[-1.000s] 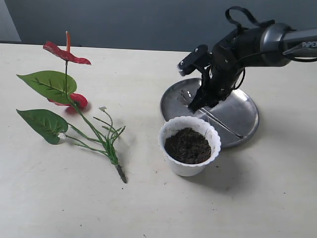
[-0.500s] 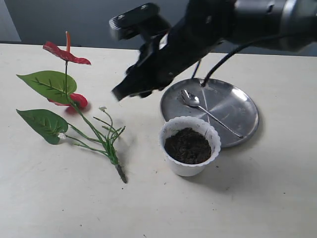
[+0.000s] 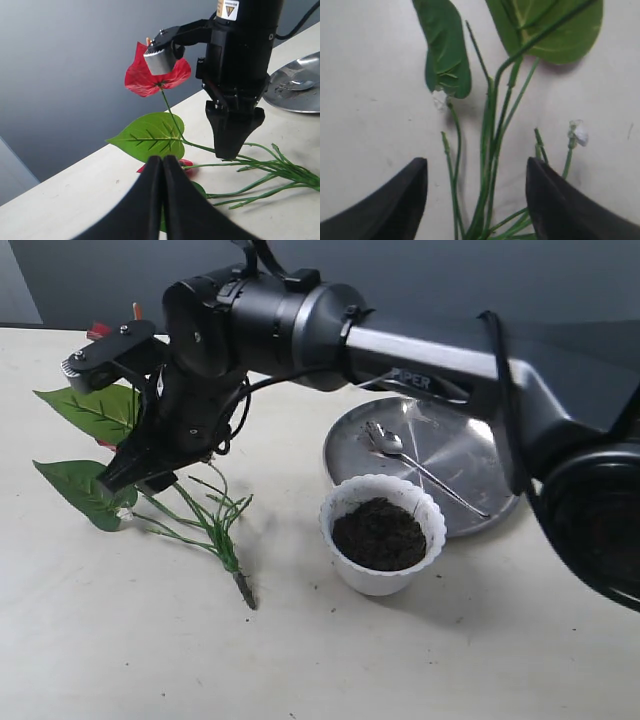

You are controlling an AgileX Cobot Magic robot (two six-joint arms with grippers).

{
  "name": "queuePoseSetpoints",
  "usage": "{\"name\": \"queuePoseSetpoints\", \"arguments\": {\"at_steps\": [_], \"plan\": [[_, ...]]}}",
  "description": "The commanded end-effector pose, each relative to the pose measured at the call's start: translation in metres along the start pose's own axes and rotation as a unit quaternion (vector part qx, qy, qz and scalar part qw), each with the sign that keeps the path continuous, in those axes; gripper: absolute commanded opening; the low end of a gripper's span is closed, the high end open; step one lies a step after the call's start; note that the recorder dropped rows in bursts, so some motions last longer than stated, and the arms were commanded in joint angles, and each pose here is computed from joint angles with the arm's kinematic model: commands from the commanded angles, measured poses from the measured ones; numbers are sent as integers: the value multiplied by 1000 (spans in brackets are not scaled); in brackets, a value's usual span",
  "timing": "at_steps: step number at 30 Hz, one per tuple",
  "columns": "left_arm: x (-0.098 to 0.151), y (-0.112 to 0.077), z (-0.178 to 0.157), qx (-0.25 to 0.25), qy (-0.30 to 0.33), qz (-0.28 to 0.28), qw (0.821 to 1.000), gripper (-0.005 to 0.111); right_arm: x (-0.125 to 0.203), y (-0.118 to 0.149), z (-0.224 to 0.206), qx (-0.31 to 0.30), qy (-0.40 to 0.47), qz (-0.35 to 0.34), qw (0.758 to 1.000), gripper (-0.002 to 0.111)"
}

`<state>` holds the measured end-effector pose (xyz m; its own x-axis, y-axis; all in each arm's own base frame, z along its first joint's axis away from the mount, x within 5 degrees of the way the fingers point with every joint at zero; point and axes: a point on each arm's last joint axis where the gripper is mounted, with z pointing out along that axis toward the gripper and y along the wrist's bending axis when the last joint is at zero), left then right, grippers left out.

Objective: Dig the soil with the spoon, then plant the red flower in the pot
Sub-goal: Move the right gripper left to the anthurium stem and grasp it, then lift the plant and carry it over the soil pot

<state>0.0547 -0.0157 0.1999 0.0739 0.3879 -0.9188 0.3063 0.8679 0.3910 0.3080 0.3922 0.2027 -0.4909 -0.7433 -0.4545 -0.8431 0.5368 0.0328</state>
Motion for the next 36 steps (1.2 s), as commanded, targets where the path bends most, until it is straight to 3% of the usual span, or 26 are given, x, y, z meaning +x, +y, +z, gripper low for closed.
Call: {"name": "queuePoseSetpoints", "arguments": {"at_steps": [1, 9, 11, 15, 19, 25, 31, 36], "plan": [[-2, 0, -1, 2, -10, -7, 1000, 1, -1, -7, 7, 35, 20, 1, 999, 61], [-2, 0, -1, 2, -10, -7, 1000, 1, 10, -7, 39, 30, 52, 6, 998, 61], [-2, 0, -1, 2, -10, -7, 1000, 1, 11, -5, 43, 30, 51, 4, 998, 56], [-2, 0, -1, 2, -10, -7, 1000, 1, 9, -6, 48, 31, 34, 4, 999, 32], [-2, 0, -1, 2, -10, -7, 1000, 1, 6, -6, 49, 33, 17, 3, 999, -1], [-2, 0, -1, 2, -10, -7, 1000, 1, -6, -6, 35, 31, -32, 11, 999, 0], [-2, 0, -1, 2, -10, -7, 1000, 1, -39, -14, -36, 91, -172, 54, 979, 0], [-2, 0, -1, 2, -10, -7, 1000, 1, -24, -56, -102, 163, -238, 144, 946, 0]]}}
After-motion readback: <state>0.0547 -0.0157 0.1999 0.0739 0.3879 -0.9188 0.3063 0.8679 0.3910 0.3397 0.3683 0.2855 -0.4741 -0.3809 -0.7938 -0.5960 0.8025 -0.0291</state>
